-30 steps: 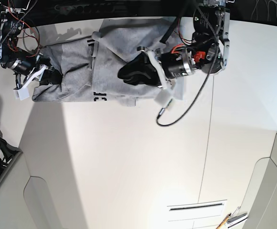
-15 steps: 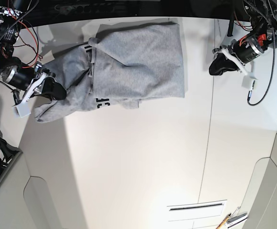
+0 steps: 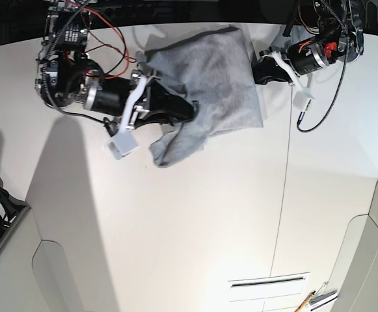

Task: Fold the T-shirt properly
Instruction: 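Carry the right gripper's end over onto the folded bundle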

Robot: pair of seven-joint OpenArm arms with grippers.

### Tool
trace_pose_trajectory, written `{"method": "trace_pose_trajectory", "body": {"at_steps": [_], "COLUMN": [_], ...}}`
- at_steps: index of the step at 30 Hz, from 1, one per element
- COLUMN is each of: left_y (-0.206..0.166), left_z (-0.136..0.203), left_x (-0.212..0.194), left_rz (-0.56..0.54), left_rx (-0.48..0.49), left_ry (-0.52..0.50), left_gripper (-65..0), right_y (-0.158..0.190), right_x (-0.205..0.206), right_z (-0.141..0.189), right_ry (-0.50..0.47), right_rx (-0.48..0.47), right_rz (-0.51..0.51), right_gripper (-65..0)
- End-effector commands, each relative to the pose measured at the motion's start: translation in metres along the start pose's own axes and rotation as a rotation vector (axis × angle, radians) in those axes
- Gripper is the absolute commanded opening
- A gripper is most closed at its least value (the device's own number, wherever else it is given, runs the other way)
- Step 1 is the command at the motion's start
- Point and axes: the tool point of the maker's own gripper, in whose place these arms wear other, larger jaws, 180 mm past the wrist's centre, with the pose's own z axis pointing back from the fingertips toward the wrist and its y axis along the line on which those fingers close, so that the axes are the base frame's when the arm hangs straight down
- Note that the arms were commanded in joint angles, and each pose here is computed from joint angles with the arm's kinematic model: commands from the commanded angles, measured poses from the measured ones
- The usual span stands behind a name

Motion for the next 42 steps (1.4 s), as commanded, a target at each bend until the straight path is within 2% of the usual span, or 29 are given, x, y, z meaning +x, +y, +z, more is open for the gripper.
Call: {"method": "trace_pose_trajectory", "body": {"at_steps": [1, 5, 11, 14, 18, 20, 28, 32, 35, 37, 42], "left_y": [-0.002, -0.003, -0.003, -0.003, -0.003, -0.002, -0.003, -0.003, -0.003, -0.003, -0.003], "left_z": [0.001, 0.001, 0.001, 0.001, 0.001, 0.001, 0.001, 0.001, 0.001, 0.001, 0.001], "left_x": [0.005, 0.006, 0.006, 0.006, 0.006, 0.005, 0.006, 0.006, 0.006, 0.006, 0.006], "left_rz": [-0.02, -0.02, -0.021, -0.02, -0.021, -0.02, -0.02, -0.021, -0.021, -0.02, -0.021], "left_rx": [-0.01, -0.01, -0.01, -0.01, -0.01, -0.01, -0.01, -0.01, -0.01, -0.01, -0.01], "left_ry": [-0.011, -0.014, -0.013, -0.014, -0.013, -0.013, -0.014, -0.014, -0.014, -0.014, -0.014], "left_gripper": [-63.7, -63.7, -63.7, -63.7, -63.7, -63.7, -63.7, -63.7, -63.7, -63.7, -63.7], "right_y": [0.014, 0.035, 0.04, 0.026, -0.012, -0.016, -0.007, 0.004, 0.022, 0.037, 0.062], "right_x": [0.011, 0.0, -0.024, -0.025, -0.022, -0.021, -0.021, -0.021, -0.023, -0.025, -0.035], "right_z": [-0.007, -0.036, -0.06, -0.064, -0.058, -0.056, -0.06, -0.064, -0.07, -0.076, -0.087], "right_ry": [-0.033, 0.029, 0.15, 0.163, 0.16, 0.162, 0.148, 0.138, 0.141, 0.144, 0.175], "right_rx": [0.038, 0.061, -0.004, -0.114, -0.349, -0.378, -0.327, -0.266, -0.18, -0.117, -0.04], "right_rz": [0.035, 0.118, 0.221, 0.218, 0.184, 0.182, 0.156, 0.13, 0.161, 0.175, 0.211], "right_gripper": [-65.0, -65.0, -65.0, -65.0, -65.0, -65.0, -65.0, -65.0, -54.5, -50.0, -47.8]}}
